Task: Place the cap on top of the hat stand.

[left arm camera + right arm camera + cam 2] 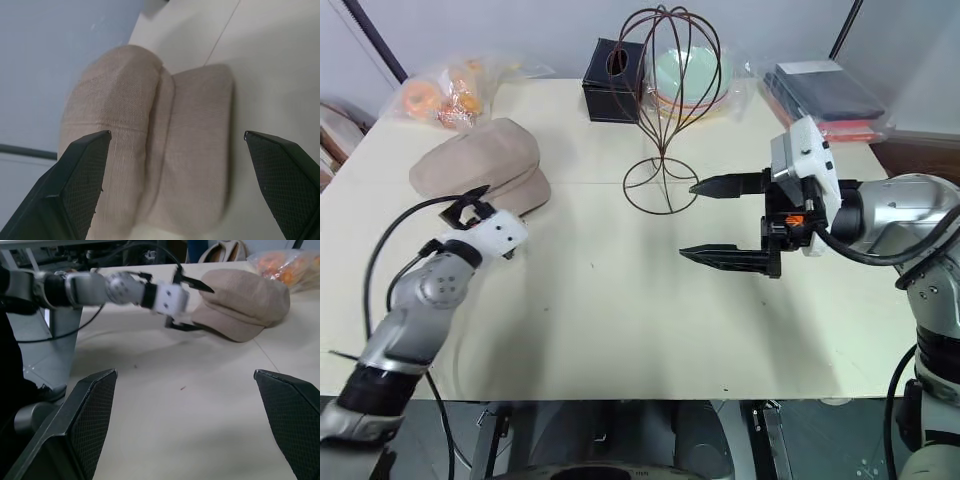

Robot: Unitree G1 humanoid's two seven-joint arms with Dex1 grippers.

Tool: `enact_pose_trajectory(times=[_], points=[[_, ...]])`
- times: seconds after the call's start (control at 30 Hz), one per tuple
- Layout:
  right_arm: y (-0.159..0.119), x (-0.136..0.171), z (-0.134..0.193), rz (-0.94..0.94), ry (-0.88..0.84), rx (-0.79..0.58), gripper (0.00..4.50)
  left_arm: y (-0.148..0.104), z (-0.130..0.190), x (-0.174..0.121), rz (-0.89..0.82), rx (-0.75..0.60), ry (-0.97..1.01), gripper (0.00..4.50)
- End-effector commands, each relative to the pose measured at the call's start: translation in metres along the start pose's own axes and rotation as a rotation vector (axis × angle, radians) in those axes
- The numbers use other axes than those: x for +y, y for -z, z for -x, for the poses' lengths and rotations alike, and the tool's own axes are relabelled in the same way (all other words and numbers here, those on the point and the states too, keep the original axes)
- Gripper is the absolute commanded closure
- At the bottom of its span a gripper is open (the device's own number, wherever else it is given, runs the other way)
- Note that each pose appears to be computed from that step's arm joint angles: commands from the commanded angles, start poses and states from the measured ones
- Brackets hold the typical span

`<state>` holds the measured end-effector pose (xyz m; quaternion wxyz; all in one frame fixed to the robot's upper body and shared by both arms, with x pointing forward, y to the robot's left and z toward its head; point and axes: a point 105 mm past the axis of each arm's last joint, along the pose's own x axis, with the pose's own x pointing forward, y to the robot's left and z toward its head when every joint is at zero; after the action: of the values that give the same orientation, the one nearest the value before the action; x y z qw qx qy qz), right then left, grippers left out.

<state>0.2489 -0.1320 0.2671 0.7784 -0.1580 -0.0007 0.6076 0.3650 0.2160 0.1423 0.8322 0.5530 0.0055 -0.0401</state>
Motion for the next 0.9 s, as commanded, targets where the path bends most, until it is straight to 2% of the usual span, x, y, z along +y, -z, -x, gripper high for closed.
enact_pose_trajectory(times=[0.03,0.2,0.43,0.53,0.57,0.77,0.9], points=[[-0.022,0.002,0.004,0.058,0.03,-0.053,0.02,-0.004,-0.018,0.008,-0.078,0.009,-0.079,0.0],[-0.028,0.005,0.003,0.063,0.045,-0.065,0.02,0.006,-0.042,0.005,-0.043,0.095,-0.106,0.0],[-0.029,0.001,0.007,0.066,0.082,-0.057,0.02,0.025,-0.049,0.009,-0.011,0.171,-0.122,0.0],[-0.028,0.0,0.008,0.066,0.09,-0.057,0.0,0.028,-0.049,0.011,0.005,0.17,-0.117,0.87],[-0.028,0.0,0.009,0.065,0.091,-0.057,0.0,0.029,-0.049,0.013,0.008,0.171,-0.12,1.29],[-0.025,-0.006,0.013,0.038,0.118,-0.055,0.0,0.035,-0.047,0.027,0.016,0.174,-0.151,4.38],[-0.026,-0.011,0.018,0.064,0.153,-0.047,0.0,0.025,-0.046,0.05,0.01,0.122,-0.216,4.45]])
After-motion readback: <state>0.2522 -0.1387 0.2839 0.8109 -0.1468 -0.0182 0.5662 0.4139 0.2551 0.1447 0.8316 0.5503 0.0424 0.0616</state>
